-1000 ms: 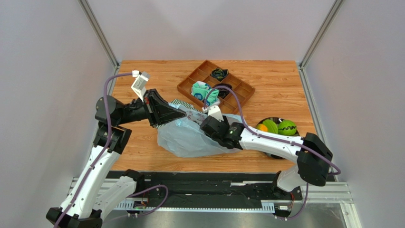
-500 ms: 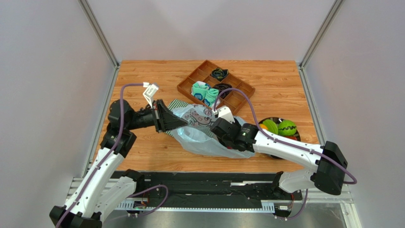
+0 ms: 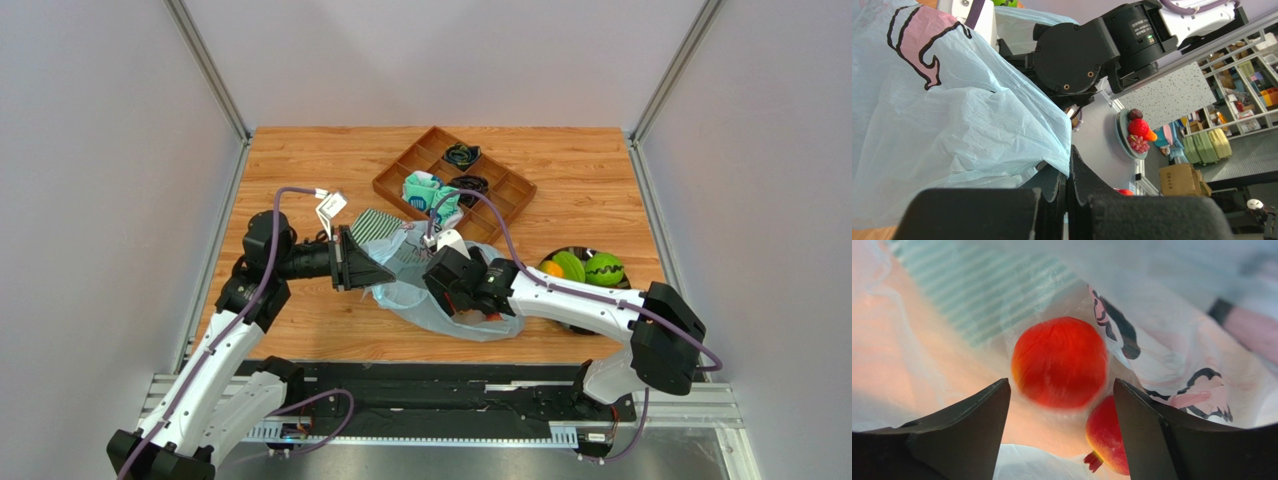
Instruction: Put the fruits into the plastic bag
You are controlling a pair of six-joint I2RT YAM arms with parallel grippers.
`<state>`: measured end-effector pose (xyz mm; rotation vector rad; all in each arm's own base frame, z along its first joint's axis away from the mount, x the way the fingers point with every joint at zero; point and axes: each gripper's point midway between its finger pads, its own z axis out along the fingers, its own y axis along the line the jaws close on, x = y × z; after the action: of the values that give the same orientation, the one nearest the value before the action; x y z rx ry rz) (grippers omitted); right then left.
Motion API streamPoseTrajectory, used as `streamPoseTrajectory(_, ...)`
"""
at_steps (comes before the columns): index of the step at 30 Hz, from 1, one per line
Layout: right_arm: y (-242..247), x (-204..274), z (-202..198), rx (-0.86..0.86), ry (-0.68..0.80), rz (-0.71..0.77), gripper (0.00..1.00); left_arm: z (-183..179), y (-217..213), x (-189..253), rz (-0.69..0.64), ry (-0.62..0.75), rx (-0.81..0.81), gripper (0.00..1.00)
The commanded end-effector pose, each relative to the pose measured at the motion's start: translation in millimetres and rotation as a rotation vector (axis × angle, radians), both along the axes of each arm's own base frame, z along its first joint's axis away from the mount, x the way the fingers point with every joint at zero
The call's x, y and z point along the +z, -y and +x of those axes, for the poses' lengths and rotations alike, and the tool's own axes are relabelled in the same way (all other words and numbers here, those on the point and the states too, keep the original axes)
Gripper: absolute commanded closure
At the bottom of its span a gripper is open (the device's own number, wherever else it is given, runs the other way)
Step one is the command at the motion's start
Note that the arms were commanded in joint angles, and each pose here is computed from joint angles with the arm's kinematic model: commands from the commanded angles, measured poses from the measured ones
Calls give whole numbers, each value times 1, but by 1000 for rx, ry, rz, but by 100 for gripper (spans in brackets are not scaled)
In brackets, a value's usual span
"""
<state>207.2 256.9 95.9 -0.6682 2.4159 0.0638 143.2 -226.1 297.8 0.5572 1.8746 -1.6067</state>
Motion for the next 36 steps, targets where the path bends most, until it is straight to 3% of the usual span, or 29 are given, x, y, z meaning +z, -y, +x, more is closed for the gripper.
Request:
streamPoseTrajectory(1, -22, 35, 11, 34, 66, 111, 18, 2, -1, 9, 21, 78, -1, 100)
streamPoseTrajectory(7, -30, 76, 1, 111, 100, 245, 18, 17, 0, 6, 56, 101, 30, 100)
streamPoseTrajectory(9, -39, 90, -11, 214, 81, 298, 19, 28, 0, 4, 80, 120, 61, 100)
streamPoseTrajectory(14, -57, 152, -56, 487, 74, 537, 22, 60, -3, 4, 159, 165, 159, 100)
streamPoseTrajectory(19, -51, 230, -76, 564, 198, 766, 22, 84, -3, 0, 208, 182, 199, 100)
streamPoseTrajectory(23, -12, 264, -43, 341, 360, 771, 23, 95, -5, -2, 238, 198, 221, 100)
streamPoseTrajectory(27, 60, 236, 13, -18, 333, 631, 25, 100, -9, -12, 271, 216, 230, 100)
streamPoseTrajectory(30, 108, 221, 34, -218, 322, 620, 24, 99, -13, -21, 302, 206, 240, 100)
streamPoseTrajectory(36, 173, 153, 45, -447, 169, 461, 25, 97, -18, -21, 310, 224, 258, 100)
